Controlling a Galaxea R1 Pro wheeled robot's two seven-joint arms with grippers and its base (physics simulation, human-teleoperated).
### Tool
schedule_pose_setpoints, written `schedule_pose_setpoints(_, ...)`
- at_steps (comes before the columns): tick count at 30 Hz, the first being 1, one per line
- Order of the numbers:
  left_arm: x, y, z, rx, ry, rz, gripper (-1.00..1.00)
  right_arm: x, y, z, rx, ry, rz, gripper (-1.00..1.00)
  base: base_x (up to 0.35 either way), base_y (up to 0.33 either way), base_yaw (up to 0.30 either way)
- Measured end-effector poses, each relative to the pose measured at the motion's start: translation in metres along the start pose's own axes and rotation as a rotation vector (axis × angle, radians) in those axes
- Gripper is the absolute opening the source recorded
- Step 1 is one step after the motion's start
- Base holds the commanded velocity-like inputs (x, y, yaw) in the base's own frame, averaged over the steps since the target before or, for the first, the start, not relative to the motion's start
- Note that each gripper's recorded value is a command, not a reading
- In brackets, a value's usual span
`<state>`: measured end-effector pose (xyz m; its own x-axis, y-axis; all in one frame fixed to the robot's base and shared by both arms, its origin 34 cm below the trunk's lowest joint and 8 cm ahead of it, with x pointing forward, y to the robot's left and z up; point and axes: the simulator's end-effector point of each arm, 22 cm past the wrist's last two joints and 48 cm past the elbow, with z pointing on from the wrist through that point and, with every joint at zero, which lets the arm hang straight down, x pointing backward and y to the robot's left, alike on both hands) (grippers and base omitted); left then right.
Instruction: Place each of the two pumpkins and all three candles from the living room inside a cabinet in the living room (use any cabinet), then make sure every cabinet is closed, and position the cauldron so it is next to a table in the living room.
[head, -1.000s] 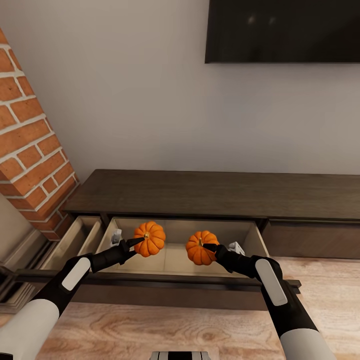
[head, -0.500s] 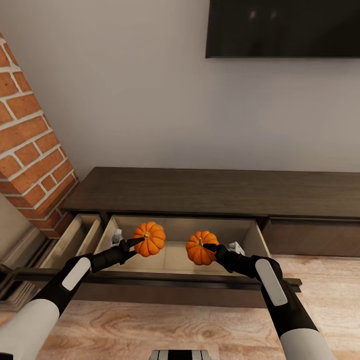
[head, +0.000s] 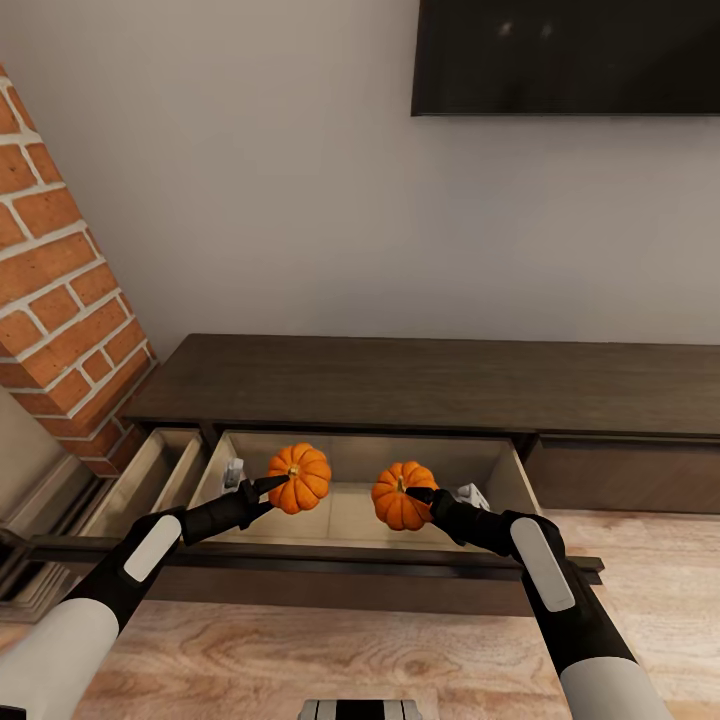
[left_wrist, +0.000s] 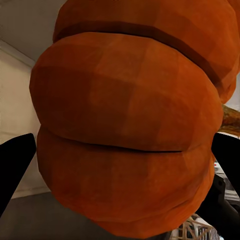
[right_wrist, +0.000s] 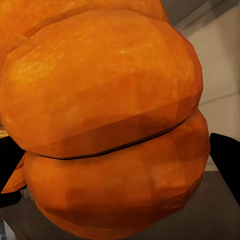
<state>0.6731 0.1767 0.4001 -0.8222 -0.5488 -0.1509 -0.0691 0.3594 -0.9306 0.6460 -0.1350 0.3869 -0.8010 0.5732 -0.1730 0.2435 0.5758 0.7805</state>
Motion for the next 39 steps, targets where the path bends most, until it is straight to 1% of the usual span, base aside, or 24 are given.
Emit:
schedule_pose_setpoints(25, -0.0004, 0.0006, 0.0, -0.003, -0.001, 0.001, -1.0, 0.0, 0.0, 0.0, 0.0, 0.0, 0.0, -1.0, 0.061, 0.0, 0.0)
schedule_pose_setpoints(39, -0.0008, 0.007, -0.0002, -0.032, -0.002, 0.0, -1.0, 0.0, -0.0002, 0.0, 0.001, 0.0, 0.0, -1.0, 0.001, 0.0, 0.0)
